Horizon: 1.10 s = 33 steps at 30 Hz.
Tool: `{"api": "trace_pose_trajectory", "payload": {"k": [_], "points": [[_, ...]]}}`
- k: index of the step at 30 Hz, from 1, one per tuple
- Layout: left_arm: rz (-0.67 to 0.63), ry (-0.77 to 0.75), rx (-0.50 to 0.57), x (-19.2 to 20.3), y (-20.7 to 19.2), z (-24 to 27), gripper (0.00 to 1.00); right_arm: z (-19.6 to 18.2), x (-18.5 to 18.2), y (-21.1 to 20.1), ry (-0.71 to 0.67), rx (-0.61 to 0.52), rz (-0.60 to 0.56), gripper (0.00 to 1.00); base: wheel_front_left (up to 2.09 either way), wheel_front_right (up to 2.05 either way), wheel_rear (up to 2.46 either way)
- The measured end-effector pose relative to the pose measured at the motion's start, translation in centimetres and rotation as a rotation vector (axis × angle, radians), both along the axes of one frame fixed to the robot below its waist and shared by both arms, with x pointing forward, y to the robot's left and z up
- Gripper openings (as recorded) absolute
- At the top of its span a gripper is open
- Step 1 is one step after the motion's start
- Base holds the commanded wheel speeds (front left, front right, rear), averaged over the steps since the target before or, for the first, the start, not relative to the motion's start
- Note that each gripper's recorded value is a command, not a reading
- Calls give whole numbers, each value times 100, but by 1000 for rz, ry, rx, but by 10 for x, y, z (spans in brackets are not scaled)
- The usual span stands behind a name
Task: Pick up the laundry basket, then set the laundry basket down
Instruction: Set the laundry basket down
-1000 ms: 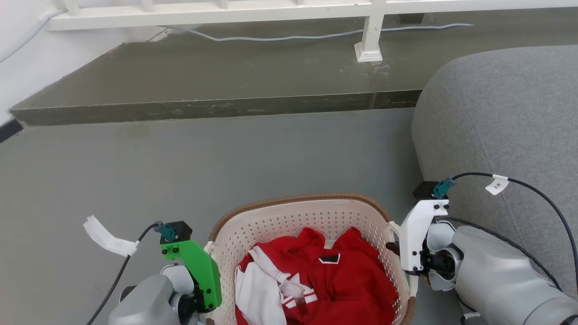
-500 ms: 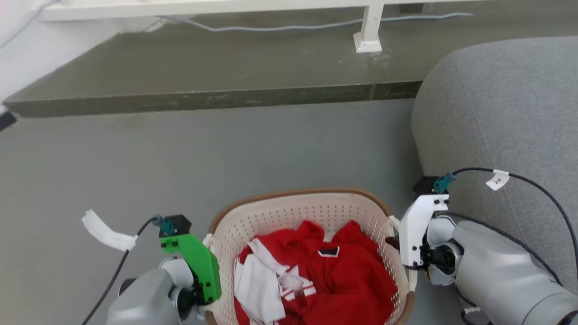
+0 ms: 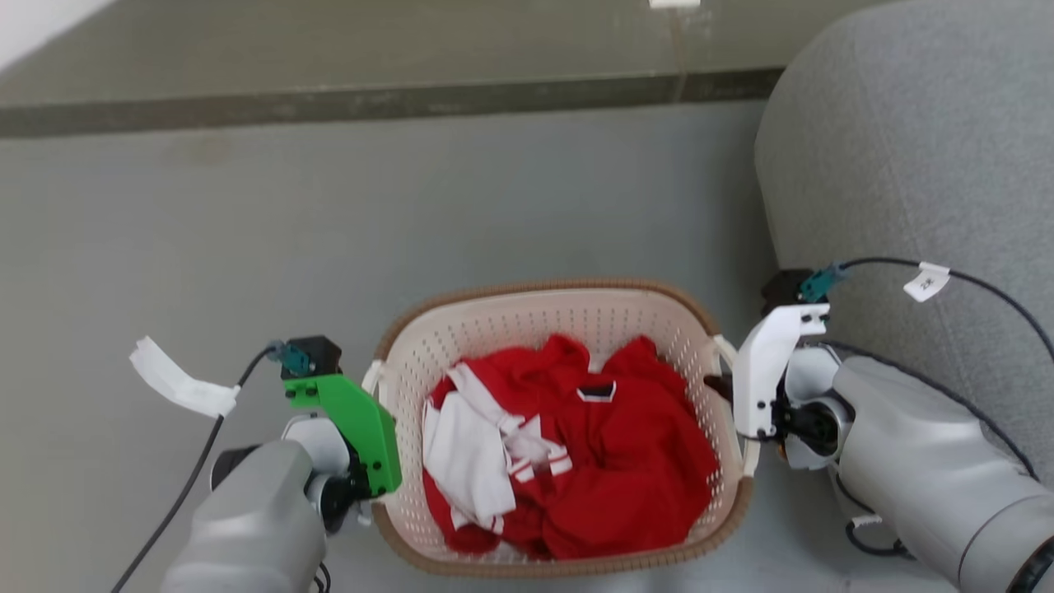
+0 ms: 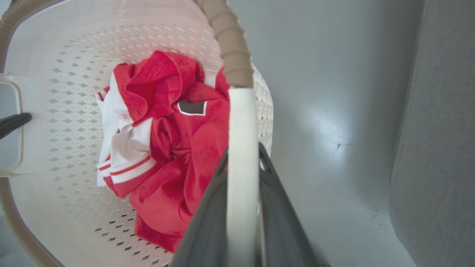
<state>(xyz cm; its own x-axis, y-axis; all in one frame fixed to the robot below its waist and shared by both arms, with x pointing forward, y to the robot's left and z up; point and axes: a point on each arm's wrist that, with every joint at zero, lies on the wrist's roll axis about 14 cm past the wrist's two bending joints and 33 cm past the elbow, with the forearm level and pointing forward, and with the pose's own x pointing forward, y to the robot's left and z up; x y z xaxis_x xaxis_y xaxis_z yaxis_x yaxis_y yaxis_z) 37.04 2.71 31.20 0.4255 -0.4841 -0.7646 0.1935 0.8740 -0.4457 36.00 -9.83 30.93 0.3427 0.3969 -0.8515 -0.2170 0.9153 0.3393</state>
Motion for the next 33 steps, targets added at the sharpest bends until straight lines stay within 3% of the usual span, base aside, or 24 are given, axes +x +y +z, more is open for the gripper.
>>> {"api": "trace_pose_trajectory", "payload": {"k": [23,33], "points": [[75,3,-33,47,-11,-64,0,-64,36,-12,19,24,-62,0,0,0,0],[93,41,-28,46,-12,-102,0,-100,30,-13,57,35,-92,0,0,0,0]]}}
